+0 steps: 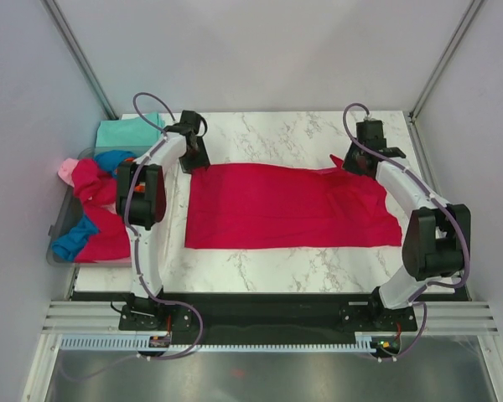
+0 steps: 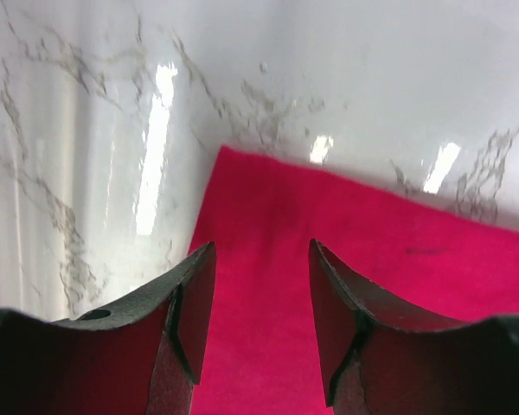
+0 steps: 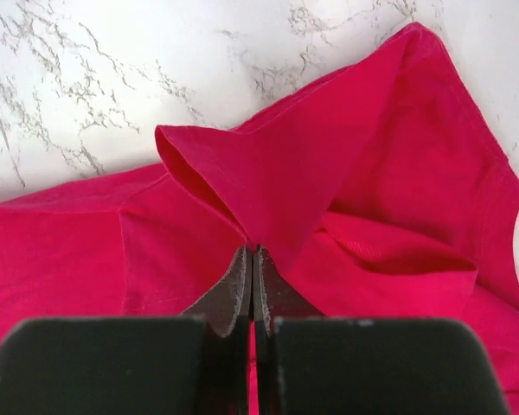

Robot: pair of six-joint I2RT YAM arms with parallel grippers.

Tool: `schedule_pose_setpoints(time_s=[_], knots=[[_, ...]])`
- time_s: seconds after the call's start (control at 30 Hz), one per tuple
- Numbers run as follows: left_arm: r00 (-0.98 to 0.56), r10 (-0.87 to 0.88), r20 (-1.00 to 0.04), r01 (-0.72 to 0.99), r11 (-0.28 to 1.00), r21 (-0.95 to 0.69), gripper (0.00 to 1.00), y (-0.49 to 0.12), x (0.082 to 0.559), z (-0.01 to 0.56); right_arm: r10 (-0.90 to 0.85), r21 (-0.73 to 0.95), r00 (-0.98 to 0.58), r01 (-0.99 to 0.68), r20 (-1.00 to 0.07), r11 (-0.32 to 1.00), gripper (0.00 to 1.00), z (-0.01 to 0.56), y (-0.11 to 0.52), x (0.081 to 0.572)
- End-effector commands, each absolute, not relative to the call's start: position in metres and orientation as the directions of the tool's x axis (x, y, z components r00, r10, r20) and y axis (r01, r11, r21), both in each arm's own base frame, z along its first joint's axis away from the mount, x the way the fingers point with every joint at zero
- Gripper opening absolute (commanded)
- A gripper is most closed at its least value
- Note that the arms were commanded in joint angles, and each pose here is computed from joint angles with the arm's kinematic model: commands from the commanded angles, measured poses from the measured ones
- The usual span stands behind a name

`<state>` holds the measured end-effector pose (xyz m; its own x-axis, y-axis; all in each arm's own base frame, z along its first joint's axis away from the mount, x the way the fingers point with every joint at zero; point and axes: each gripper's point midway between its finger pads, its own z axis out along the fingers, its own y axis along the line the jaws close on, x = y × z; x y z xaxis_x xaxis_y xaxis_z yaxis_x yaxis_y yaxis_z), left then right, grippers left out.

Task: Fold and stack the t-shirts
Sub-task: Fold the tshirt

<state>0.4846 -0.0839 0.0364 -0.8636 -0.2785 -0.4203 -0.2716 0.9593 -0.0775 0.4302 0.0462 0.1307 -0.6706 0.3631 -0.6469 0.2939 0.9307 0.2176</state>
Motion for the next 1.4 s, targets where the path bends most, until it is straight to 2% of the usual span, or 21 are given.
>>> schedule_pose_setpoints(time_s=[0.0,0.2,0.37,0.47,0.5,0.67,0.77,0.9,1.0,1.17,1.37], knots=[[-0.833,-0.269,-0.484,-0.271,0.96,-0.068,0.55,-0.073,0.512,0.052,0.357,0.251,-0.625,0.255,-0.695,0.934,0.0,0.158,0.05,0.426],[-0.81,-0.289,-0.51,-0.288,0.954,-0.083,0.56,-0.073,0.527,0.058,0.346,0.241,-0.649,0.249,-0.677,0.938,0.0,0.139,0.05,0.414],[-0.828,-0.299,-0.475,-0.291,0.952,-0.092,0.56,-0.078,0.525,0.04,0.353,0.242,-0.663,0.257,-0.661,0.936,0.0,0.124,0.051,0.411],[-0.844,-0.303,-0.442,-0.295,0.951,-0.089,0.51,-0.08,0.52,0.023,0.353,0.244,-0.671,0.255,-0.653,0.936,0.0,0.118,0.052,0.41],[-0.849,-0.304,-0.431,-0.294,0.951,-0.092,0.47,-0.081,0.519,0.019,0.353,0.243,-0.67,0.256,-0.653,0.936,0.0,0.118,0.052,0.411],[-0.858,-0.31,-0.408,-0.301,0.95,-0.089,0.42,-0.082,0.517,0.006,0.345,0.233,-0.671,0.255,-0.656,0.938,0.0,0.117,0.051,0.41],[-0.86,-0.305,-0.409,-0.294,0.951,-0.09,0.31,-0.083,0.52,0.004,0.337,0.221,-0.671,0.254,-0.661,0.941,0.0,0.116,0.048,0.408],[-0.863,-0.296,-0.409,-0.283,0.955,-0.095,0.08,-0.084,0.519,0.008,0.335,0.211,-0.666,0.262,-0.666,0.942,0.0,0.118,0.045,0.406],[-0.856,-0.293,-0.426,-0.275,0.956,-0.106,0.02,-0.085,0.52,0.024,0.328,0.209,-0.653,0.256,-0.683,0.944,0.0,0.129,0.043,0.409],[-0.841,-0.284,-0.461,-0.253,0.959,-0.129,0.02,-0.086,0.517,0.062,0.301,0.154,-0.625,0.279,-0.721,0.948,0.0,0.159,0.03,0.405],[-0.833,-0.282,-0.476,-0.252,0.959,-0.127,0.02,-0.08,0.49,0.094,0.265,0.074,-0.589,0.328,-0.764,0.942,0.0,0.19,0.007,0.383]])
